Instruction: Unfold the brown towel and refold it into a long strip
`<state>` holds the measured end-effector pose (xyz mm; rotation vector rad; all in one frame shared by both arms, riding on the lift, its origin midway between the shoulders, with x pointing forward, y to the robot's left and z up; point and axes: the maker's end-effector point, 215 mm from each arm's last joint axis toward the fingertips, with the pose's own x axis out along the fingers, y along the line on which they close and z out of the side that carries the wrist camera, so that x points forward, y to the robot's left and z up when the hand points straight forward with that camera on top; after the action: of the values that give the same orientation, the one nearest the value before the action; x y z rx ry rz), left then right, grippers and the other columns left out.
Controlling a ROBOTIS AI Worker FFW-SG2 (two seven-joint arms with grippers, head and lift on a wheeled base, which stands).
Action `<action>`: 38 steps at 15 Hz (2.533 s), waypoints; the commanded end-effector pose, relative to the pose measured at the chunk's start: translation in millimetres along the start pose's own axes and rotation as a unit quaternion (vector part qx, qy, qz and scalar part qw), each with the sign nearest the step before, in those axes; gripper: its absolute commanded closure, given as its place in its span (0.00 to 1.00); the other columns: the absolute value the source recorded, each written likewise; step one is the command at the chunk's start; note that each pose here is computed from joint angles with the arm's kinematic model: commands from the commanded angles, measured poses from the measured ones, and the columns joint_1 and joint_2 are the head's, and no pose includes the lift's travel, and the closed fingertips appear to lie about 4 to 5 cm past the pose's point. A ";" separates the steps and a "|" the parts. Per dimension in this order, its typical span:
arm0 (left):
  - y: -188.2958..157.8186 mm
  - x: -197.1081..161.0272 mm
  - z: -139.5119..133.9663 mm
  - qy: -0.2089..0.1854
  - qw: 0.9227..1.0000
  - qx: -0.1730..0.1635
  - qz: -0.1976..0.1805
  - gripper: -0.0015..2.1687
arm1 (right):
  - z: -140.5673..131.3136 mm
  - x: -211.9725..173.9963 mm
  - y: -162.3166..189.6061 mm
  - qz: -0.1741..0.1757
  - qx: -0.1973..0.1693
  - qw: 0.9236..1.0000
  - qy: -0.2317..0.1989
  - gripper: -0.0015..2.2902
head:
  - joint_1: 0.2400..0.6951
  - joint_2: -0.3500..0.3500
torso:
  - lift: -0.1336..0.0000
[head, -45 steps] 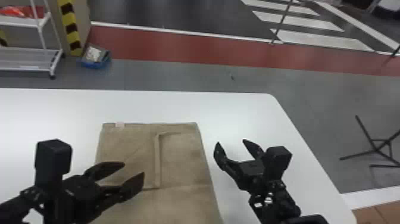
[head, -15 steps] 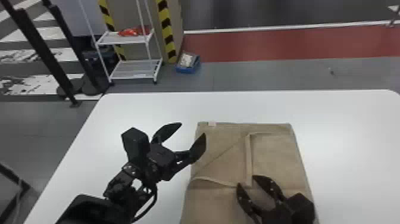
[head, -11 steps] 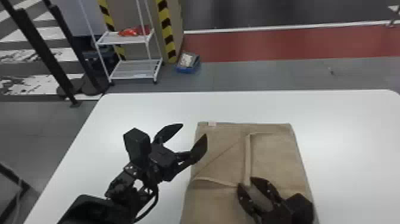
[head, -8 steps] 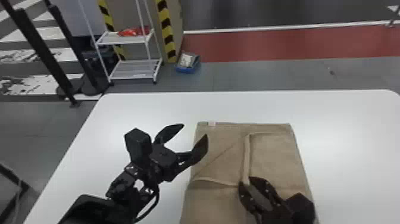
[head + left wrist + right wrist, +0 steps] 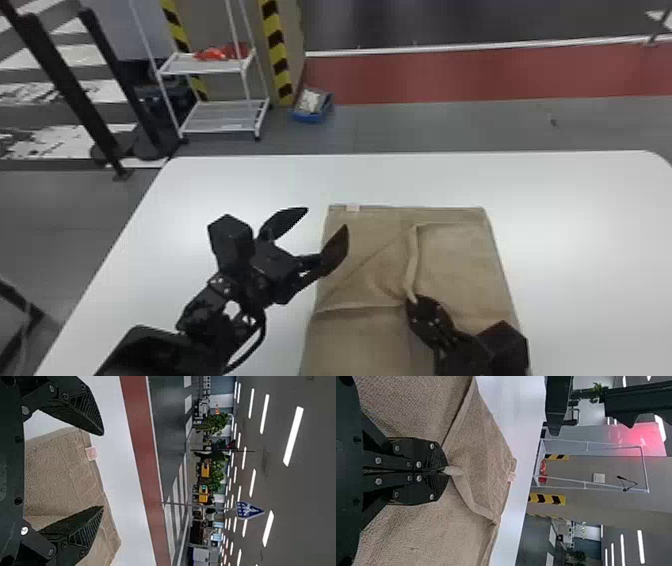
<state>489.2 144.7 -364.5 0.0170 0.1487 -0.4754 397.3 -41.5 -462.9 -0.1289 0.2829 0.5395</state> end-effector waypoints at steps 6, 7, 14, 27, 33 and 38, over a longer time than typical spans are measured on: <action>4.8 1.7 -11.3 0.011 1.000 0.006 0.008 0.12 | 16.3 -38.1 -73.1 -0.070 0.021 0.996 -0.056 0.66 | 1.00 0.63 | 0.08; 6.0 2.4 -10.9 0.007 1.000 0.007 0.008 0.12 | 18.4 -47.7 -91.5 -0.087 0.032 0.994 -0.064 0.66 | 1.00 0.61 | 0.08; 10.8 20.9 -15.9 0.000 1.000 0.006 0.008 0.12 | 34.1 -122.6 -214.7 -0.195 0.069 0.973 -0.101 0.66 | 1.00 0.38 | 0.08; 9.6 20.8 -19.2 0.007 1.000 0.005 0.005 0.12 | -6.5 -225.7 -443.3 -0.342 0.160 0.926 -0.024 0.66 | 1.00 0.00 | 0.08; 14.2 20.1 -37.4 0.042 0.999 -0.006 -0.005 0.12 | -23.0 -248.0 -467.9 -0.365 0.178 0.914 -0.010 0.66 | 1.00 0.00 | 0.08; 1.6 33.6 -77.6 0.099 0.994 -0.029 -0.028 0.25 | -26.6 -231.9 -446.1 -0.350 0.175 0.920 -0.014 0.66 | 1.00 0.00 | 0.08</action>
<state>508.1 139.4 -436.5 0.0097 0.3334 -0.5186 434.2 -543.2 -396.4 0.1284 0.2784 -0.2328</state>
